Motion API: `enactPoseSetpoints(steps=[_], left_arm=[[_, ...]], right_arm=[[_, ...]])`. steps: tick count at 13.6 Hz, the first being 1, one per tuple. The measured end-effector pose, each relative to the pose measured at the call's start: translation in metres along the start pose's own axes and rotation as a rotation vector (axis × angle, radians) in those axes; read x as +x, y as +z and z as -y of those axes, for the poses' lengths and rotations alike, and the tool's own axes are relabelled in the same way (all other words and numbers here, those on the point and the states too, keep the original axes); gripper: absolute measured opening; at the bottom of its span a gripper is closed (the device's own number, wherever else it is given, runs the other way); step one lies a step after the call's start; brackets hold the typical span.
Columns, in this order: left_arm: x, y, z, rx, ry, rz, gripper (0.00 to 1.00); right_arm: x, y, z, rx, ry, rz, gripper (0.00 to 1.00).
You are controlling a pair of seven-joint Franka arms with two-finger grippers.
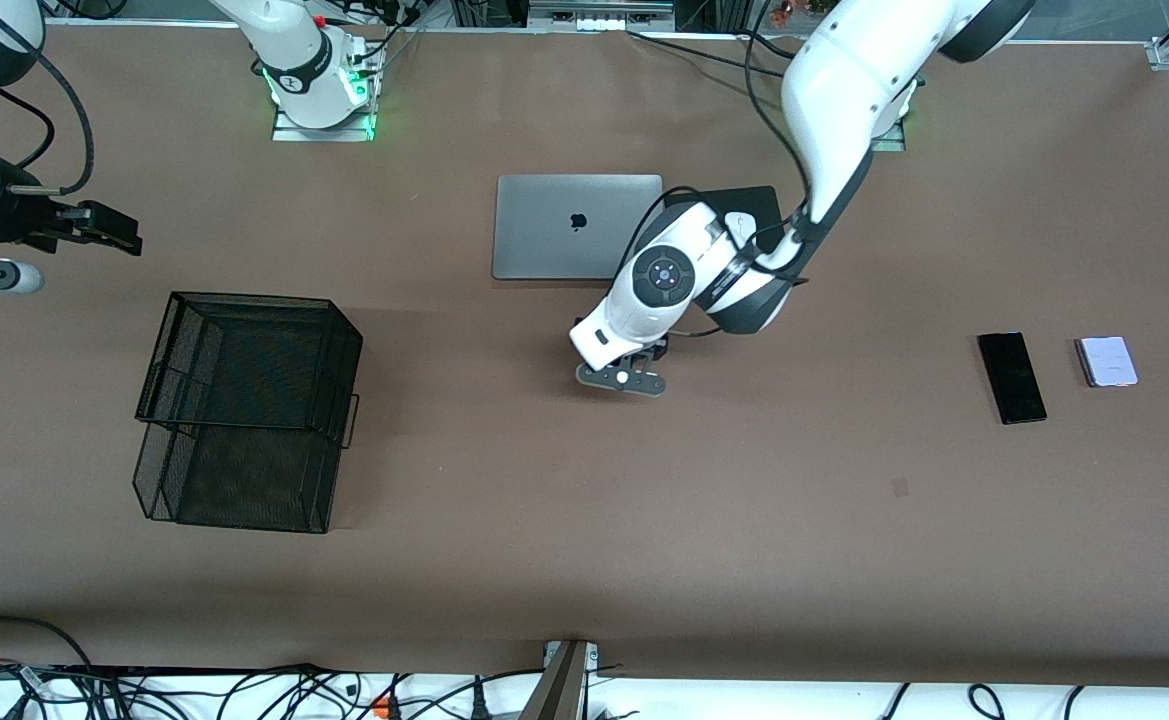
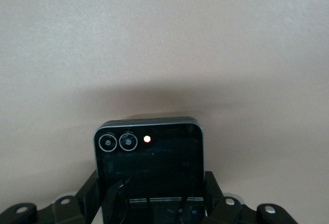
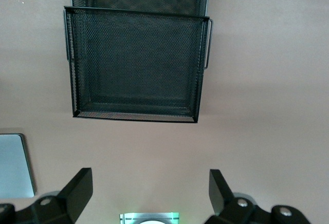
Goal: Place phones with both arms
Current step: 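Carry the flip phone with the left gripper to mid-table and release, then reach the right gripper to the flip phone while the left gripper withdraws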
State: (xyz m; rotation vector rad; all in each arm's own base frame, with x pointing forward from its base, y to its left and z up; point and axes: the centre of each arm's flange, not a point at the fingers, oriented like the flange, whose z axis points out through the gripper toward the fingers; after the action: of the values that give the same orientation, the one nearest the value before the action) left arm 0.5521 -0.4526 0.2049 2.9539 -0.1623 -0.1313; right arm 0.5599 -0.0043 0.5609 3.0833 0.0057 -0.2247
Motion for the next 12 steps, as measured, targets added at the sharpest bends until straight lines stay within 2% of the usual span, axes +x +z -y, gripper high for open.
enactPoseSetpoints(steps=[3,5,7,10,12], left_arm=[[0.015,-0.011,0.013,-0.002,-0.025,-0.016,1.0],[0.022,-0.028,0.023,0.023,-0.043,0.007,1.0],[0.032,-0.071,0.044,0.068,-0.073,0.027,1.0],[0.041,-0.166,0.092,0.131,-0.137,0.012,1.0],[0.044,-0.219,0.135,0.177,-0.168,-0.004,1.0]], right_arm=[[0.001,-0.001,0.01,-0.002,-0.018,-0.011,1.0],[0.002,-0.002,0.018,-0.004,-0.031,-0.023,1.0],[0.005,-0.005,0.04,-0.008,-0.057,-0.052,1.0],[0.007,0.0,0.114,-0.013,-0.047,-0.08,1.0],[0.006,0.016,0.177,-0.014,-0.024,-0.079,1.0]])
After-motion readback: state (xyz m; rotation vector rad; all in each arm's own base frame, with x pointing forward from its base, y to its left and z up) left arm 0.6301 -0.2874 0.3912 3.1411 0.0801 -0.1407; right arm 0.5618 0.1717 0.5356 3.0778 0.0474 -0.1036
